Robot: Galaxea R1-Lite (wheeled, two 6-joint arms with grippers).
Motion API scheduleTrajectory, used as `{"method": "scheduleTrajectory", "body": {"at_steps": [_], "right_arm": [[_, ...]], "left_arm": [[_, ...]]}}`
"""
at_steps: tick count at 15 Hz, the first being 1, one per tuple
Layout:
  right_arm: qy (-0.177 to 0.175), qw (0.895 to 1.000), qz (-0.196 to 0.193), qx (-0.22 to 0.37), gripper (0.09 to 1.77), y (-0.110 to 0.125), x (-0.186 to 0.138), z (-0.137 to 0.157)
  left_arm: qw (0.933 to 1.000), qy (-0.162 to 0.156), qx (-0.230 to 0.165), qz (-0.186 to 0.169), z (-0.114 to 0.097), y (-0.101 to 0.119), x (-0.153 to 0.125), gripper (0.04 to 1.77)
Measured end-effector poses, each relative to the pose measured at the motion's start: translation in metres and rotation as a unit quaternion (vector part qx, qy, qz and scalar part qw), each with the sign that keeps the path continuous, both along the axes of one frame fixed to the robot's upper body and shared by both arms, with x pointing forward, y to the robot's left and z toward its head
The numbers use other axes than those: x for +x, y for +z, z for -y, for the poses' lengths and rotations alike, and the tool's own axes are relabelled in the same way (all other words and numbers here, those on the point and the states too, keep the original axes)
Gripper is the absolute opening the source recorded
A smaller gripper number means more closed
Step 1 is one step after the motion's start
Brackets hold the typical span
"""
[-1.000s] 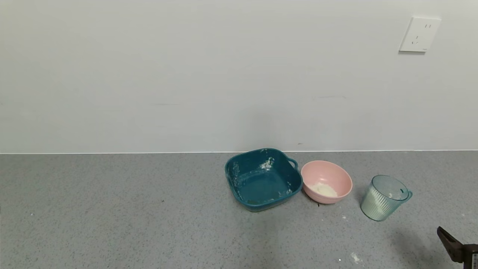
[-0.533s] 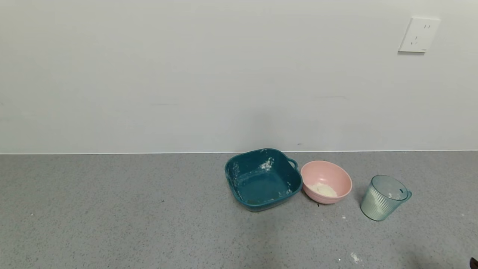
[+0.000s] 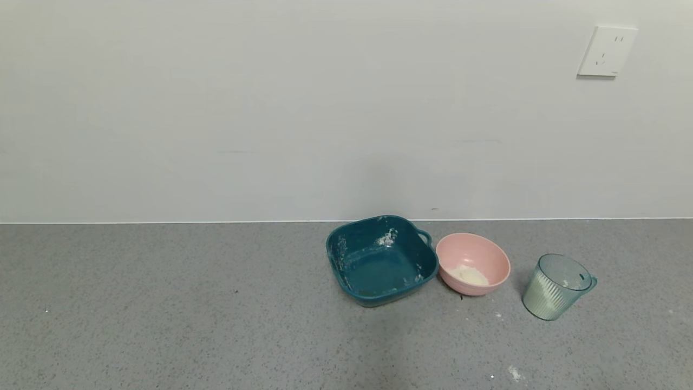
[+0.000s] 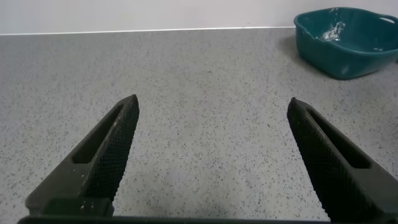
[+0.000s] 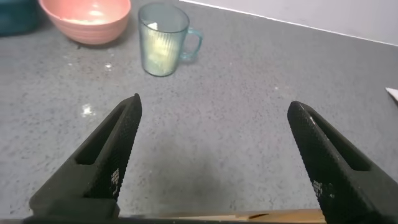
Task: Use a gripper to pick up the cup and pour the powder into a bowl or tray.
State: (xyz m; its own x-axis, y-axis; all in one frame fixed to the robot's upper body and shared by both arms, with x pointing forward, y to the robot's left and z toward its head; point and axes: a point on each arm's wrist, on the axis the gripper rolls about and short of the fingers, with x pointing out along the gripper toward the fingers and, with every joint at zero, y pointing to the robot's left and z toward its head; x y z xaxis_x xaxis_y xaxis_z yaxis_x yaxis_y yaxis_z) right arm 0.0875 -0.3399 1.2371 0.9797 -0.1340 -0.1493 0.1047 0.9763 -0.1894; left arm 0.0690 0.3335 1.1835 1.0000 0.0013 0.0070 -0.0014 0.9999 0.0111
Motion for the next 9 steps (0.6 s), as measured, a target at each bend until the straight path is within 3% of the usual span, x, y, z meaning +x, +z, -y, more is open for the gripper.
{"method": "scheduleTrajectory", "body": {"at_steps": [4, 9], "right_arm": [[0.051, 0.998, 0.034, 0.034, 1.7, -0.017, -0.024, -0.003], [0.052, 0.993, 0.064, 0.09, 1.7, -0.033, -0.03, -0.003]], "left_arm": [[1.0, 0.0, 0.0, 0.0, 0.0, 0.0, 0.0, 1.72], [1.0, 0.0, 0.0, 0.0, 0.0, 0.0, 0.0, 1.72]]}}
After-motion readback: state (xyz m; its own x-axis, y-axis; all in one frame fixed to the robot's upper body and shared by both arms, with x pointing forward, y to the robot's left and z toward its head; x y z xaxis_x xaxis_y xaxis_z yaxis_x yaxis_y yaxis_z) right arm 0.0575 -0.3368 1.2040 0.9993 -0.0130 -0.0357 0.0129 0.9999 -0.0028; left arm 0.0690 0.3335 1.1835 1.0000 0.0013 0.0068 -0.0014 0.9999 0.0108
